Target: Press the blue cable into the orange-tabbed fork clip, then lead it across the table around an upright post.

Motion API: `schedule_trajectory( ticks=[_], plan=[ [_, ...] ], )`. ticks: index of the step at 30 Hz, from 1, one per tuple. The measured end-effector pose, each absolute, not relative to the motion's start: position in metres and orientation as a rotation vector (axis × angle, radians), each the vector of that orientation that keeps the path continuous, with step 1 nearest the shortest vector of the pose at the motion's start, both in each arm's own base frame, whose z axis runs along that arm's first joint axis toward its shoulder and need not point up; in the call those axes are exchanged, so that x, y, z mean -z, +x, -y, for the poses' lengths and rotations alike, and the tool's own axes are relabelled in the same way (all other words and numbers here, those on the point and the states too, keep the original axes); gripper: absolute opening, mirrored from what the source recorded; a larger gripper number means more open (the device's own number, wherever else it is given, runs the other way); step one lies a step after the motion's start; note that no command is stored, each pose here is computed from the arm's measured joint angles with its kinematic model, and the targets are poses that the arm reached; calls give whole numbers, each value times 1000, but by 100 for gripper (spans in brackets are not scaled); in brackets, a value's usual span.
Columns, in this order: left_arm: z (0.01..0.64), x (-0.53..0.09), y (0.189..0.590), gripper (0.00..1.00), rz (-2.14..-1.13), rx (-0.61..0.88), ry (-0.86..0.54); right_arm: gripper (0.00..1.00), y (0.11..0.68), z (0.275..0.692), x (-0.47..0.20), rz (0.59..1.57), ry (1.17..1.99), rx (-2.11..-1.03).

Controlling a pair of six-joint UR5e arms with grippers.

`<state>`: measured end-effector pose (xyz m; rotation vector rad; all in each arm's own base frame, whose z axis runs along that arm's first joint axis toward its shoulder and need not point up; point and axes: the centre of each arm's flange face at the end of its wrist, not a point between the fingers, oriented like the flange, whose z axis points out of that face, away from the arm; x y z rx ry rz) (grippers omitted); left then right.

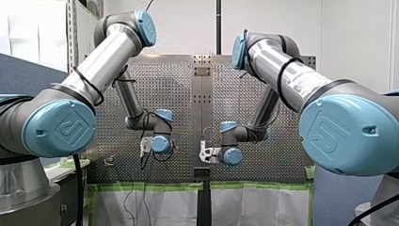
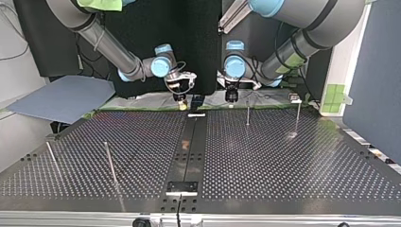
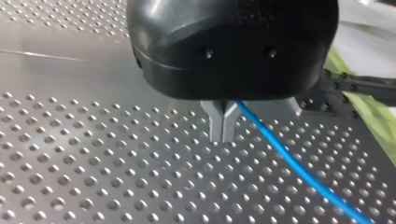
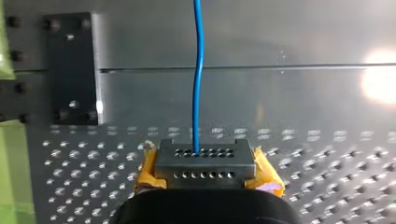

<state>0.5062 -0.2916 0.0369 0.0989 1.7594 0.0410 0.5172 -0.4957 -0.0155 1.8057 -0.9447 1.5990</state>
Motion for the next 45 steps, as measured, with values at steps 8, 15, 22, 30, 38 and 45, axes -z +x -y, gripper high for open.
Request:
schedule_trajectory(
  ticks=[8,15,22,30,38,45],
  plan=[
    [303,-70,498,0,-1748,13,66,0,523,494,-24,948,1810,-1609],
    [312,-112,501,0,-1683,101,2,0,523,494,-67,963,1806,-1615],
    [319,-158,507,0,-1632,157,-33,0,525,492,-112,950,1782,-1641],
    [323,-198,502,0,-1612,154,-32,0,526,492,-160,919,1725,-1691],
    [322,-239,497,0,-1564,184,-60,0,526,492,-211,899,1664,-1745],
    [324,-282,494,0,-1518,205,-66,0,525,489,-256,872,1618,-1781]
  ],
)
